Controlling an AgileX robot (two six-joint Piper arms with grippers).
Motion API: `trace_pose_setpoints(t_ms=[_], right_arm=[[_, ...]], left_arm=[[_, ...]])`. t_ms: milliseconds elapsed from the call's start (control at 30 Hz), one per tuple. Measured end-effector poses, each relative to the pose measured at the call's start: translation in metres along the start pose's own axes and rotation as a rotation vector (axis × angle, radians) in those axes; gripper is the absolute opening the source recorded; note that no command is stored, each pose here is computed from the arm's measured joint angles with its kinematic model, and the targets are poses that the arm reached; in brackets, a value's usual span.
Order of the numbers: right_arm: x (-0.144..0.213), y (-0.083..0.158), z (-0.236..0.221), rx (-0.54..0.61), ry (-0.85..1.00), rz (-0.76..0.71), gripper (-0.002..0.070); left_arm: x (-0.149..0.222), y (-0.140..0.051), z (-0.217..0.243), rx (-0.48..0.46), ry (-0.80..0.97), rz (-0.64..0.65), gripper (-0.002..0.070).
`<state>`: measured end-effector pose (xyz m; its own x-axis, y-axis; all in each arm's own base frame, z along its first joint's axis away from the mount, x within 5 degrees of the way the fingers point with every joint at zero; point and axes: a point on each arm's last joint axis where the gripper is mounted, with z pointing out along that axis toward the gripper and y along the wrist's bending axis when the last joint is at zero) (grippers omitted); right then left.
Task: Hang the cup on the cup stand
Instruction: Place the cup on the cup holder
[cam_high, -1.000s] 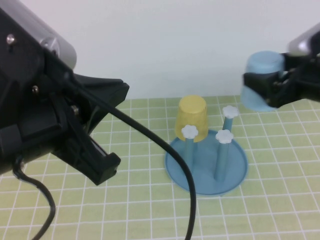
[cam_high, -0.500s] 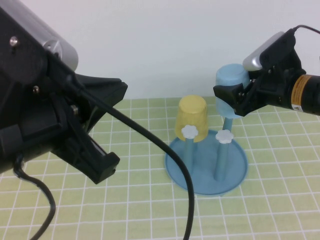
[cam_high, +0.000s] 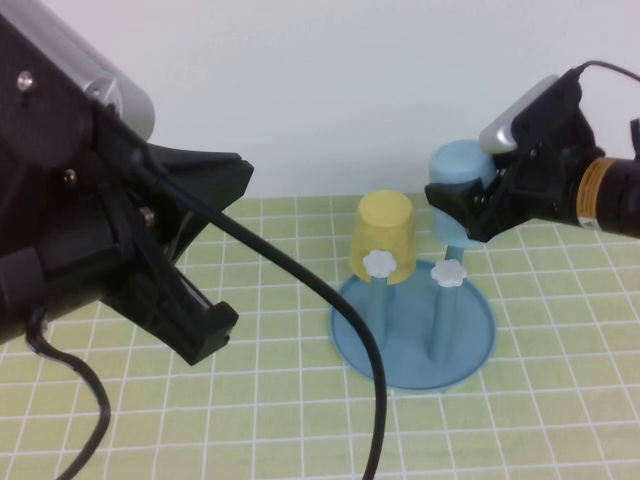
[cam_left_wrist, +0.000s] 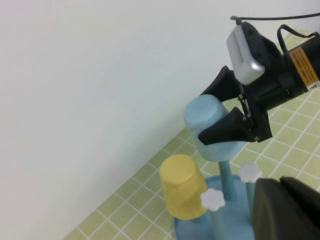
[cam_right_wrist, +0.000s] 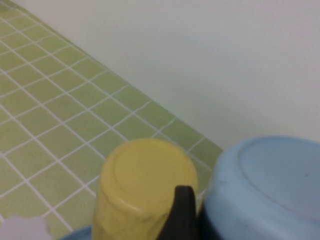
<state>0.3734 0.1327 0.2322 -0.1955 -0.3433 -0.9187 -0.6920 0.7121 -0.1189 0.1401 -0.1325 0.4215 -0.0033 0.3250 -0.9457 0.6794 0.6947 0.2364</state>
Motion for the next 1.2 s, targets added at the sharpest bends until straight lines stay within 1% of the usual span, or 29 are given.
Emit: trace_pose_setpoints(t_ms=[233,400,633,900,1033,1200], right_arm=[[0.023,0.0,0.016,-0.021,0.061,0.035,0.061],[0.03,0.002,0.02,-0.032,0.078,0.047,0.0613],[0.036,0.002,0.024,-0.036,0.092,0.066,0.0683],[0.036,0.002,0.024,-0.036,0.094,0.066,0.0692],[0.018,0.002,0.011,-0.022,0.05,0.042,0.0693],[-0.033,0.004,-0.027,0.021,-0.086,-0.004,0.0693]], left_arm=[[0.0,0.0,0.0,0.0,-0.004,0.002,0.0],[0.0,0.0,0.0,0.0,-0.004,0.002,0.0],[0.0,0.0,0.0,0.0,-0.004,0.008,0.0],[-0.001,0.0,0.0,-0.002,-0.006,0.008,0.0],[-0.001,0.0,0.0,-0.003,-0.01,-0.001,0.0],[-0.003,0.001,0.0,-0.006,-0.035,0.0,0.0]])
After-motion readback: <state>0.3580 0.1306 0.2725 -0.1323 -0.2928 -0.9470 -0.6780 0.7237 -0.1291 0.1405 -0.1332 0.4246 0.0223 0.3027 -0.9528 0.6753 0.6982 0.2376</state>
